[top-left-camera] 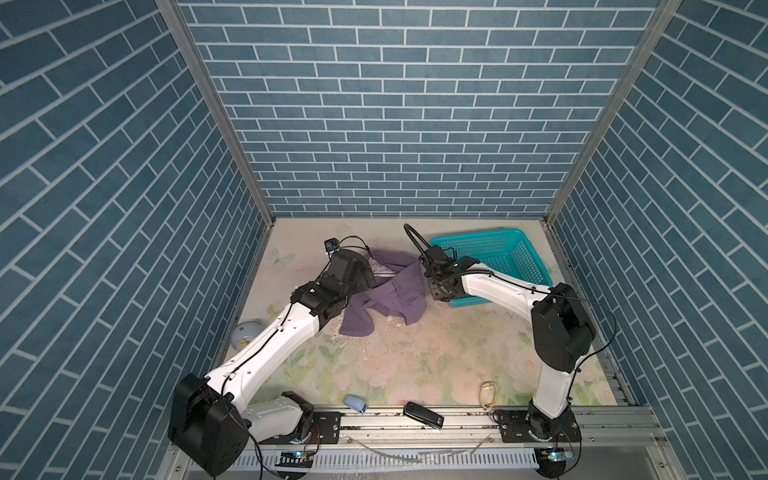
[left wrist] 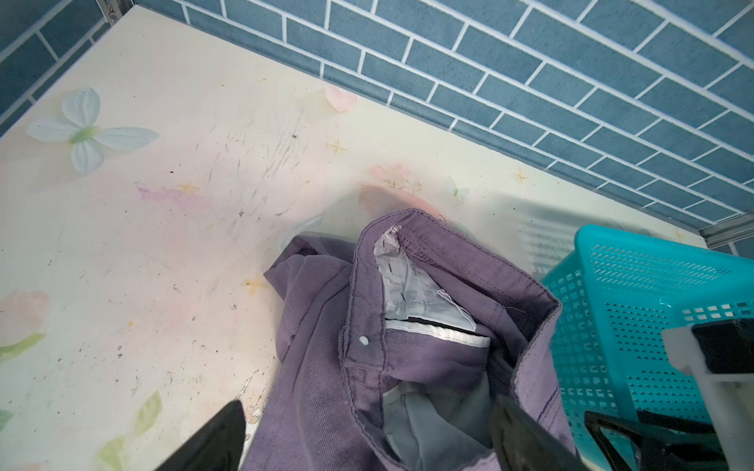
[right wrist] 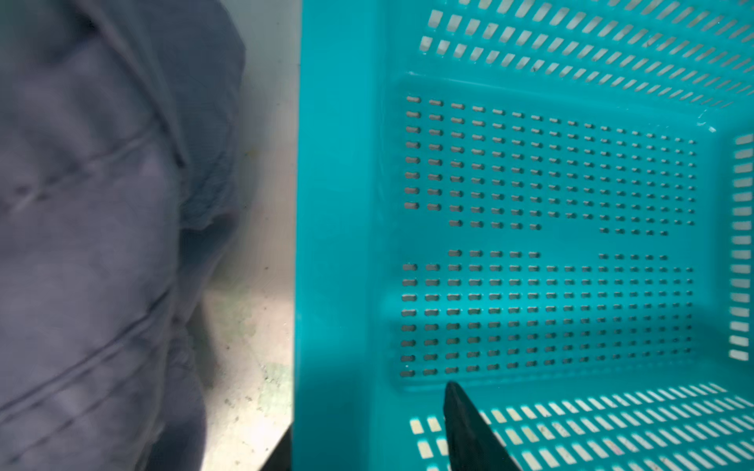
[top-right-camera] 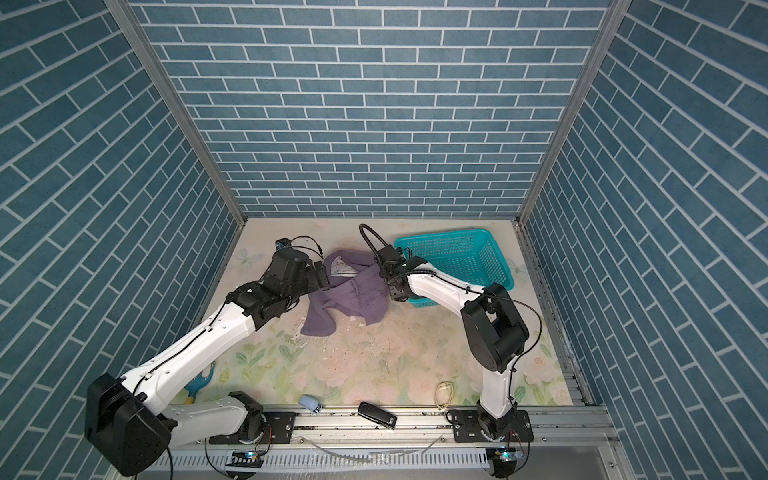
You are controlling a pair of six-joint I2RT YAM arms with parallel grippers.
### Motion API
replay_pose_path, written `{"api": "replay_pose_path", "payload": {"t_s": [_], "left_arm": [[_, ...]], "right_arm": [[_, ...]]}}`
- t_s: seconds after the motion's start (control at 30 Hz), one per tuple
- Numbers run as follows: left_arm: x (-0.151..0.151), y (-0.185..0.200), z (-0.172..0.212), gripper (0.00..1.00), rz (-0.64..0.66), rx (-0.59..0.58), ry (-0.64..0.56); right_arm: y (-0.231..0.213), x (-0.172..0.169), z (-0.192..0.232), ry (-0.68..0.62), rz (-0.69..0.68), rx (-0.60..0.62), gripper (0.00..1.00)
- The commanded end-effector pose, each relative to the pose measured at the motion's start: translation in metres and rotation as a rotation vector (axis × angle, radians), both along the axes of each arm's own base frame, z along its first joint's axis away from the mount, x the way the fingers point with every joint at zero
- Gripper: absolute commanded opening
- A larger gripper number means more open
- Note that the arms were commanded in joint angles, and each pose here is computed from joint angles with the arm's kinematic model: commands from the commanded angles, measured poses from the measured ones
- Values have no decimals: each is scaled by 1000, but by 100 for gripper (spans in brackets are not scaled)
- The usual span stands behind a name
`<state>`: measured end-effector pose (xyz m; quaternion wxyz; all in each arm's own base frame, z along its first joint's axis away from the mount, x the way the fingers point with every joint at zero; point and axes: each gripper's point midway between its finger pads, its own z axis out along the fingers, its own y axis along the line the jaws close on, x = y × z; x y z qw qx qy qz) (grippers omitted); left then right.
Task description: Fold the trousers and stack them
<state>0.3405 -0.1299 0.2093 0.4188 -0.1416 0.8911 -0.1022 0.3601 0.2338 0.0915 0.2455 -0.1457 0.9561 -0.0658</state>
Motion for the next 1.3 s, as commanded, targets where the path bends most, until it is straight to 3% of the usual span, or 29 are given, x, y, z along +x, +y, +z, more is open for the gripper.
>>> {"api": "replay_pose_path", "payload": {"t_s": [0.0, 0.2, 0.43, 0.7, 1.13, 1.23, 1.27], "left_arm": [[3, 2, 0, 95, 6, 11, 11], [4, 0, -8, 95, 6, 9, 32], [6, 1, -13, 95, 6, 16, 45], [3, 10, -20, 95, 26, 36, 62], [5, 14, -25, 95, 39, 39, 76], [4, 15, -25, 96, 40, 42, 78], [4, 14, -25, 97, 38, 39, 77]], "right_arm": [[-17, 11, 4, -12, 24, -16, 39], [-45, 38, 3, 6, 92, -114, 13], [-77, 95, -4, 11, 81, -131, 7], [-86, 160, -9, 11, 28, -81, 7], [-98, 210, -2, -47, 33, -153, 7], [-100, 212, 2, -58, 20, -151, 16], [-100, 212, 5, -64, 10, -143, 27]]}}
